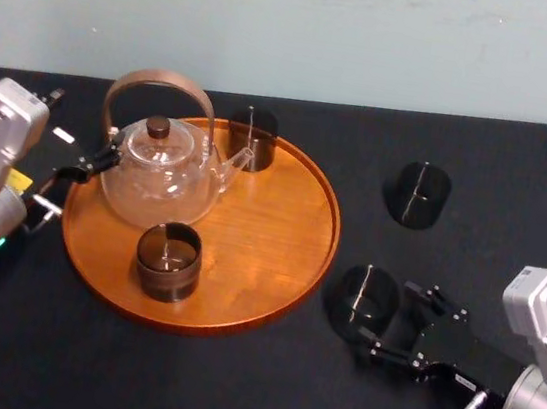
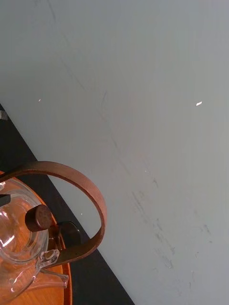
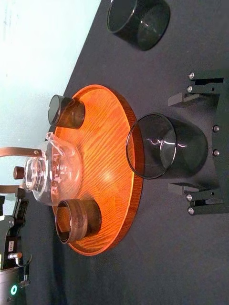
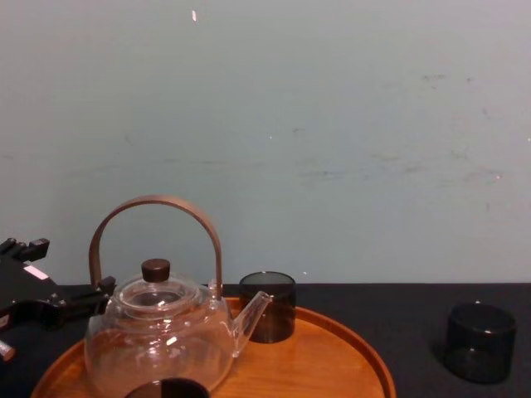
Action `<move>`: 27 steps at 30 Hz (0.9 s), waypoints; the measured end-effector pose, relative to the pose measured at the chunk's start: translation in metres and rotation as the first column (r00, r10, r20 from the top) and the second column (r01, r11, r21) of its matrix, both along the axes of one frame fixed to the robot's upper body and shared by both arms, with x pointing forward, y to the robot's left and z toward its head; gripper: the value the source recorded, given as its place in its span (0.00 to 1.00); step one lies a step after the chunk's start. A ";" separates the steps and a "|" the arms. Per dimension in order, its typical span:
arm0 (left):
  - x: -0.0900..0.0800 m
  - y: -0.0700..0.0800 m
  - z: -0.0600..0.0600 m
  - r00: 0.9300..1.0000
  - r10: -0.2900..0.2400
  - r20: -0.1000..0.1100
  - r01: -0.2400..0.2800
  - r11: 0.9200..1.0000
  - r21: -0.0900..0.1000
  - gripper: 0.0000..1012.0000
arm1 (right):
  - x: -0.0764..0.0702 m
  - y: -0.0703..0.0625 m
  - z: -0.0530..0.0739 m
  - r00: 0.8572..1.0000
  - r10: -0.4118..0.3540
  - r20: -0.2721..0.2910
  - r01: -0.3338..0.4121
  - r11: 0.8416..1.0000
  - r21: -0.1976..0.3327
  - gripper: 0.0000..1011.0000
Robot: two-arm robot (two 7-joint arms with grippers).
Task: Pick up the glass from the table and place it on the tray.
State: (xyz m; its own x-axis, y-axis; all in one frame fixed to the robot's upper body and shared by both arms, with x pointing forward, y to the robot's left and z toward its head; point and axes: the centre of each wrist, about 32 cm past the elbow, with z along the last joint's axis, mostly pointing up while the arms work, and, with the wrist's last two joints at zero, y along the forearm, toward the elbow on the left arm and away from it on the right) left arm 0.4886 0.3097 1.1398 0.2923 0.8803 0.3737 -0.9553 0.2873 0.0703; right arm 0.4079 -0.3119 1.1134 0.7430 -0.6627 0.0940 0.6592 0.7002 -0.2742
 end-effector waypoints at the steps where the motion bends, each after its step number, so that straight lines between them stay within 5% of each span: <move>1: 0.000 0.000 0.000 1.000 0.000 0.000 0.000 1.000 0.000 1.00 | 0.001 0.000 0.000 1.000 0.000 -0.001 0.000 1.000 0.001 0.99; 27: 0.000 0.000 0.000 1.000 0.000 0.000 0.000 1.000 0.000 1.00 | 0.029 0.009 -0.015 0.999 0.025 -0.047 -0.024 0.999 0.038 0.99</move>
State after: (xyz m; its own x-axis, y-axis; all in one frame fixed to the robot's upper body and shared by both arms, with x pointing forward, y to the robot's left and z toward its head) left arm 0.4886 0.3096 1.1398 0.2923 0.8803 0.3737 -0.9552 0.2874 0.0703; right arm 0.4370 -0.3030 1.0988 0.7621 -0.6466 0.0340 0.6286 0.7262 -0.2784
